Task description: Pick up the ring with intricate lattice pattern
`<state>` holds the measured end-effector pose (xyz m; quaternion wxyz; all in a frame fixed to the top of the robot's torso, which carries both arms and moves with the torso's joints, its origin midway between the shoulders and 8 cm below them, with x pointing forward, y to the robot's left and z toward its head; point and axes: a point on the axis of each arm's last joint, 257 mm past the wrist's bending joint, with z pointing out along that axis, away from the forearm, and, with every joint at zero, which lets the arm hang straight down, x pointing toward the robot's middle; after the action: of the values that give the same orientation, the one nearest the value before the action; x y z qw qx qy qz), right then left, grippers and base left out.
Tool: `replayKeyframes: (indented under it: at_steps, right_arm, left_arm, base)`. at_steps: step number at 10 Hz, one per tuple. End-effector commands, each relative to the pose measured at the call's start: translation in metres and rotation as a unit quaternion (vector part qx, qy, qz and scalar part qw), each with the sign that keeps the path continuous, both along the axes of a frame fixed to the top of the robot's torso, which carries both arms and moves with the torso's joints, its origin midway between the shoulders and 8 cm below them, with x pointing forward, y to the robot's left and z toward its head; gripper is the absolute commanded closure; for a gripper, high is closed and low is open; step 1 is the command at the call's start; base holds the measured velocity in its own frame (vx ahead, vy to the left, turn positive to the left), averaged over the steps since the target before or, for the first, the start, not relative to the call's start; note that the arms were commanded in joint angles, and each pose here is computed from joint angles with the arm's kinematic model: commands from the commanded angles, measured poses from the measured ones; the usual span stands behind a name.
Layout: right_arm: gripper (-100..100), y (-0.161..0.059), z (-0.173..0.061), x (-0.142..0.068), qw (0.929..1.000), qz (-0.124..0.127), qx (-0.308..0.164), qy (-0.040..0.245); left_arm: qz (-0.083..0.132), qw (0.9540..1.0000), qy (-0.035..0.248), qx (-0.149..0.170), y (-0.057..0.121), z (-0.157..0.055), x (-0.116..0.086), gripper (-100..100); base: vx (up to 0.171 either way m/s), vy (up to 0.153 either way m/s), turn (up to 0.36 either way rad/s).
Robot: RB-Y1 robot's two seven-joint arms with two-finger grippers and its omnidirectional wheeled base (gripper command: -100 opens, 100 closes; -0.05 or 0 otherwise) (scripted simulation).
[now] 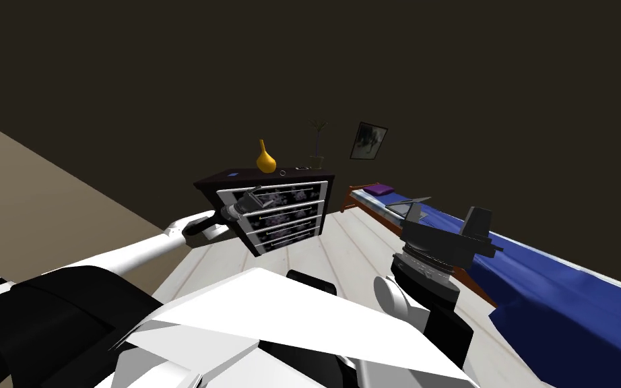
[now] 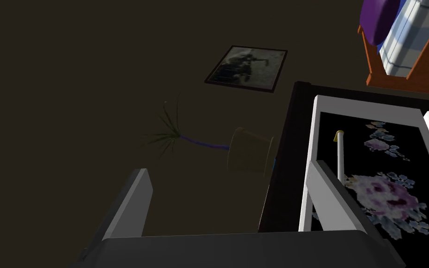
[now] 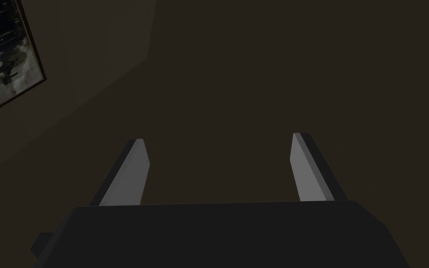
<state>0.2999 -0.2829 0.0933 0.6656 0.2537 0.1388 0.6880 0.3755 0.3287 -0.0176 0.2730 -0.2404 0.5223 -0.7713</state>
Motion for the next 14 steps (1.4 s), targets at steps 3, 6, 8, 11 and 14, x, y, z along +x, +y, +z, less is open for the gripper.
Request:
replayKeyframes:
  at_steps: [3, 6, 8, 11, 14]
  right_arm:
    - [0, 0.0, 0.0, 0.0, 1.0, 0.0, 0.0, 0.0]
    - [0, 0.0, 0.0, 0.0, 1.0, 0.0, 0.0, 0.0]
    - [0, 0.0, 0.0, 0.0, 1.0, 0.0, 0.0, 0.0]
    - [0, 0.0, 0.0, 0.0, 1.0, 0.0, 0.0, 0.0]
    - [0, 0.0, 0.0, 0.0, 1.0, 0.0, 0.0, 0.0]
  left_arm:
    - [-0.027, 0.9985, 0.038, 0.026, 0.009, -0.002, 0.001, -100]
    - [-0.044, 0.9955, 0.068, 0.049, 0.018, -0.005, 0.001, -100]
    - [-0.056, 0.9915, 0.097, 0.066, 0.028, -0.008, 0.0, -100]
    - [-0.069, 0.9847, 0.132, 0.092, 0.038, -0.008, -0.001, -100]
    - [-0.077, 0.9763, 0.164, 0.118, 0.048, -0.008, -0.002, -100]
  base:
    - [0.04, -0.025, 0.049]
    - [0.047, -0.031, 0.055]
    - [0.075, -0.032, 0.077]
    - [0.065, -0.035, 0.041]
    - [0.062, -0.028, 0.046]
